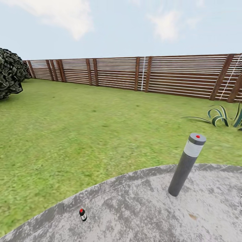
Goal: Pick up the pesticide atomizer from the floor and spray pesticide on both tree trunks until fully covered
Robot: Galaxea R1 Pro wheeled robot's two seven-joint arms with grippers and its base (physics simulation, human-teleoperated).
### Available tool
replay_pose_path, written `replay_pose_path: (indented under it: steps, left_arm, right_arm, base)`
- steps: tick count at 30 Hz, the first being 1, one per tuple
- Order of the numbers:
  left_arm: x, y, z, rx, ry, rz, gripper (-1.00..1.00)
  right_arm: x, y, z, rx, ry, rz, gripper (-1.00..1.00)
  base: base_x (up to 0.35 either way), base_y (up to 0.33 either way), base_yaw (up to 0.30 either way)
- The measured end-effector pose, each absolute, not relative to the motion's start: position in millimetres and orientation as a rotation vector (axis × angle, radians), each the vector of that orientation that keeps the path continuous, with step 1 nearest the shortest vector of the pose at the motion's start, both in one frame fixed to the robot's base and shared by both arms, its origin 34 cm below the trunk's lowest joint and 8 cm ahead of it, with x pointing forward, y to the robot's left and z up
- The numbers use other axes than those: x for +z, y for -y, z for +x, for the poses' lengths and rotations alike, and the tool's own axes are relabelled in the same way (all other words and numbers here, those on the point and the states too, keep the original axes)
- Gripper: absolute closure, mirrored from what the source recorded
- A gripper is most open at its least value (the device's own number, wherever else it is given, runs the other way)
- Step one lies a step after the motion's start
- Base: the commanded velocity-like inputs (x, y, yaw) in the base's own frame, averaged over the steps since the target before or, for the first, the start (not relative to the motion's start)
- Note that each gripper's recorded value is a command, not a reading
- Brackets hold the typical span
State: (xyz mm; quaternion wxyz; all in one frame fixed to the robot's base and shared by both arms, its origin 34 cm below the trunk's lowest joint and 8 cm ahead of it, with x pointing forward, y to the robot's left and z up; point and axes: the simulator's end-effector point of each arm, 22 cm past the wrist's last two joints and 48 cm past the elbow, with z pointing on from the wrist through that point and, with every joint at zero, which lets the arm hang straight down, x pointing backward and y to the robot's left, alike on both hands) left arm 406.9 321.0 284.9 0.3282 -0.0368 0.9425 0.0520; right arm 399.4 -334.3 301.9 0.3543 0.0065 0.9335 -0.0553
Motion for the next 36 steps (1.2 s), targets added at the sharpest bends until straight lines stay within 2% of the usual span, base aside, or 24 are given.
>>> replay_pose_path:
  steps: [17,36]
  left_arm:
    - [284.9,-321.0,406.8,0.136,-2.468,-0.096,-1.0]
    - [290.2,-320.9,419.4,0.135,-2.445,-0.096,-1.0]
  right_arm:
    - [301.9,334.5,399.4,-0.143,-2.413,0.018,-1.0]
    - [302.1,333.8,400.1,-0.142,-2.412,0.013,-1.0]
  base:
    - [0.0,0.023,-0.258]
    - [0.0,0.002,-0.012]
